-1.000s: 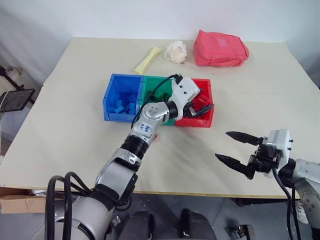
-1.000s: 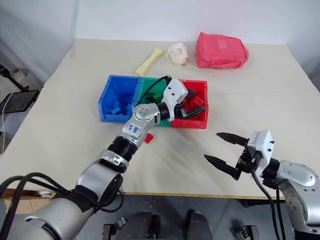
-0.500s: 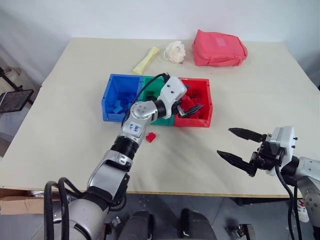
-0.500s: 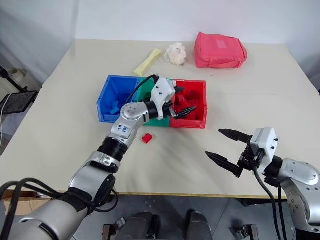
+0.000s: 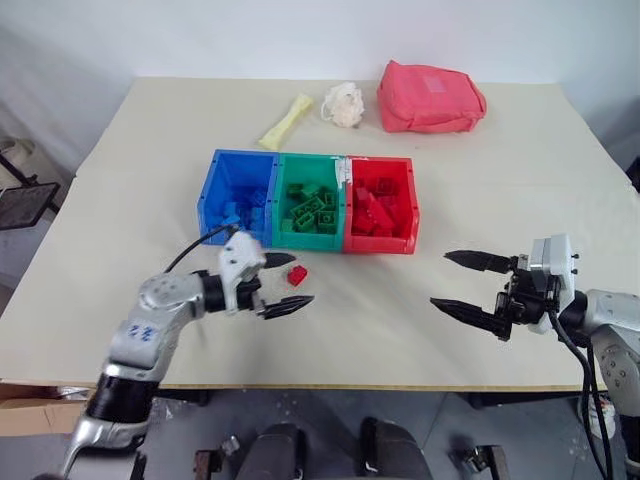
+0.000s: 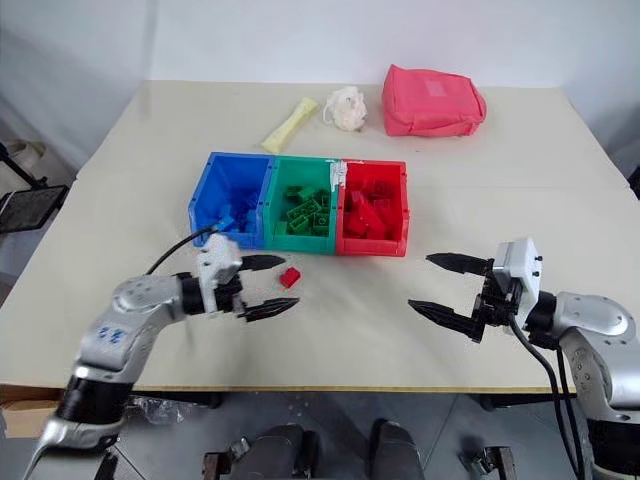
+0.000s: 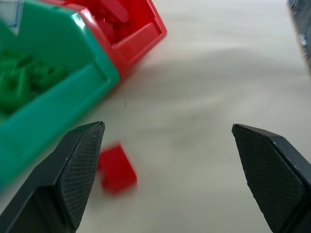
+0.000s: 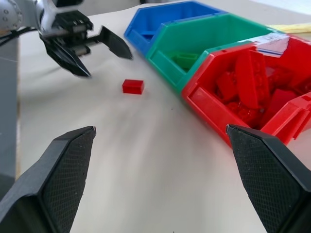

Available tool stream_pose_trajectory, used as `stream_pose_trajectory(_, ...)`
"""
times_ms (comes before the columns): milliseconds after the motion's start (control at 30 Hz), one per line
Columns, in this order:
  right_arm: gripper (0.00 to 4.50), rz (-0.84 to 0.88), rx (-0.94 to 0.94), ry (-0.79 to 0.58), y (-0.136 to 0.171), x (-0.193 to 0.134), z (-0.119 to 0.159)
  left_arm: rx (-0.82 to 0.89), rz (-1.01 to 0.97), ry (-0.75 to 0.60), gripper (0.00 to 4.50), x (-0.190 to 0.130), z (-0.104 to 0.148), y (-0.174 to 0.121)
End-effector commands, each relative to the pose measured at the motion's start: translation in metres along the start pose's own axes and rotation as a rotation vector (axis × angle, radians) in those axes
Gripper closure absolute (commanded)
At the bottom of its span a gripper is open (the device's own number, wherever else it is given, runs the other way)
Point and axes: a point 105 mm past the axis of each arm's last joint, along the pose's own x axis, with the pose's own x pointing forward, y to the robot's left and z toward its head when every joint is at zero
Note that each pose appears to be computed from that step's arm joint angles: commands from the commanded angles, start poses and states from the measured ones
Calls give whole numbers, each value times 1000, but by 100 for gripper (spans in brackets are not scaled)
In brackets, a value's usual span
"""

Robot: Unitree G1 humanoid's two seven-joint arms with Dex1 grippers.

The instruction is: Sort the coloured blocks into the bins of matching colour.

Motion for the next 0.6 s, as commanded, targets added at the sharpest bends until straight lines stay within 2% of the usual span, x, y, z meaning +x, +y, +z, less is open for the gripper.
stream_pose_trajectory(33, 0, 48, -17, 9, 3, -1, 3, 50, 30, -14, 4, -23, 6, 2)
stream_pose_trajectory(167, 0, 72, -15, 9, 2, 1, 3, 25, 55, 50, 4, -44, -10, 0)
stream_pose_trajectory(267, 0, 79, -13, 8, 1, 3, 2, 28, 69, 61, 4, -47, -12, 0)
stream_pose_trajectory(433, 0, 90, -13, 0, 1, 10, 2, 26, 66, 38, 4, -33, -9, -5)
stream_pose_trajectory(600, 0, 90, -16, -1, 1, 10, 2, 14, 99, 53, 4, -10, -17, 0)
